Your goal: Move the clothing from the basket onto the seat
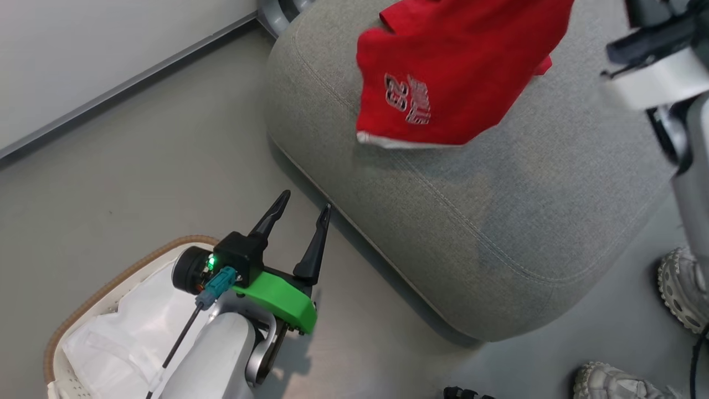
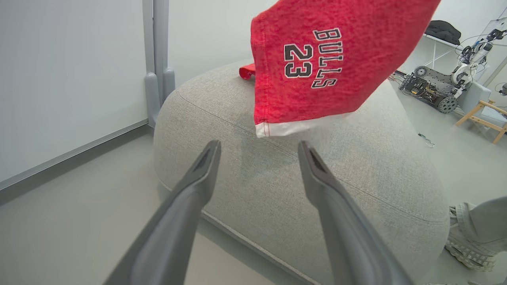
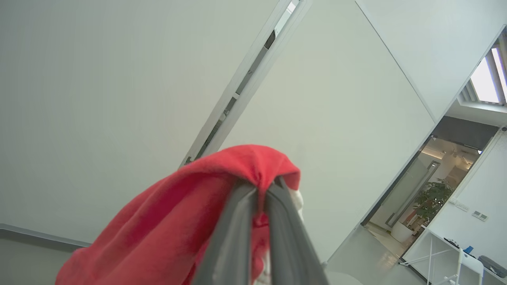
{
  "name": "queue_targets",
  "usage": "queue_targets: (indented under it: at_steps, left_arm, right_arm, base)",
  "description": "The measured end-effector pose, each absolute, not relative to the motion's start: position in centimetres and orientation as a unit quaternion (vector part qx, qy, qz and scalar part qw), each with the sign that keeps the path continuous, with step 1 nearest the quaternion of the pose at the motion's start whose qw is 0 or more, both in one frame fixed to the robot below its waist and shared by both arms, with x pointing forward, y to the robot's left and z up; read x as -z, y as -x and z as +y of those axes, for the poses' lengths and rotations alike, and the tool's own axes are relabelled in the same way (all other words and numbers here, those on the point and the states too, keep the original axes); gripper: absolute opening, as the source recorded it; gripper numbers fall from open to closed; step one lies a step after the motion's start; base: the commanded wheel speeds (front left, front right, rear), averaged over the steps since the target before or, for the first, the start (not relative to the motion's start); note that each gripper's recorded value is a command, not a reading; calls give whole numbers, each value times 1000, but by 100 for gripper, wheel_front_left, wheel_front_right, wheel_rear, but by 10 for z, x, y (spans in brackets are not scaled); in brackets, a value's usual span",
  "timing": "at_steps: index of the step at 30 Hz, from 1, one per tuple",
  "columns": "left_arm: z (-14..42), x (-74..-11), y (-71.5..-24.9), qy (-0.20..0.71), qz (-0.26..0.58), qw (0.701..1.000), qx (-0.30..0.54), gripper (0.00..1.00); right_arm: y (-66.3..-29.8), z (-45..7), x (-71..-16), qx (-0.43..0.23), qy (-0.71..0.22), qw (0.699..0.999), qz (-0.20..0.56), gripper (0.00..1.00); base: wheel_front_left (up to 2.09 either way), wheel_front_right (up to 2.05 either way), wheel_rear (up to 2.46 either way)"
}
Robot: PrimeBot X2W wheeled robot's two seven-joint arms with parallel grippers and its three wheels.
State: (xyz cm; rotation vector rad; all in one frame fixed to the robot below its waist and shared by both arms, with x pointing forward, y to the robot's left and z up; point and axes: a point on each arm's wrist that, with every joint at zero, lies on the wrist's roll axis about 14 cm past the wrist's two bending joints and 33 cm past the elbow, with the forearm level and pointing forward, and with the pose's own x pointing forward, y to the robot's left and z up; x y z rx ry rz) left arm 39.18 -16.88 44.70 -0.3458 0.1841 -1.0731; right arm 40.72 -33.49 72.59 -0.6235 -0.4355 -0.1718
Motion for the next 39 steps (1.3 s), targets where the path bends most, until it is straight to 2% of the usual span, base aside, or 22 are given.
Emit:
queue_targets:
  at_steps: [8,16,26,32,35,36,37,38,39]
  left_arm:
    - [-161,-428,-414,167,89,847,497,100]
    - [-152,-399,-432,168,101,851,487,100]
    - [-139,-375,-450,179,107,857,471,100]
    - [-121,-351,-458,176,128,867,448,100]
    - [-112,-345,-461,175,134,872,438,100]
    - [-111,-344,-462,174,134,873,436,100]
    - [-110,-344,-463,173,133,874,434,100]
    - [-109,-345,-464,173,132,875,433,100]
    - [-109,-347,-464,173,131,875,432,100]
  right_arm:
    - [-443,-377,-765,129,359,902,-203,0]
    - [-478,-411,-733,162,375,901,-144,0]
    - [-508,-430,-581,171,304,937,1,0]
    - [-487,-433,-478,197,230,948,96,0]
    - [-470,-433,-445,214,201,947,128,0]
    - [-466,-433,-441,219,198,946,133,6]
    - [-464,-434,-440,223,194,946,133,21]
    - [-462,-434,-441,229,188,946,129,43]
    - [-459,-434,-443,233,186,946,125,84]
  base:
    - [0,0,0]
    - [0,0,0]
    - [0,0,0]
    - [0,0,0]
    - [0,0,0]
    - [0,0,0]
    - [0,0,0]
    - [0,0,0]
    - [0,0,0]
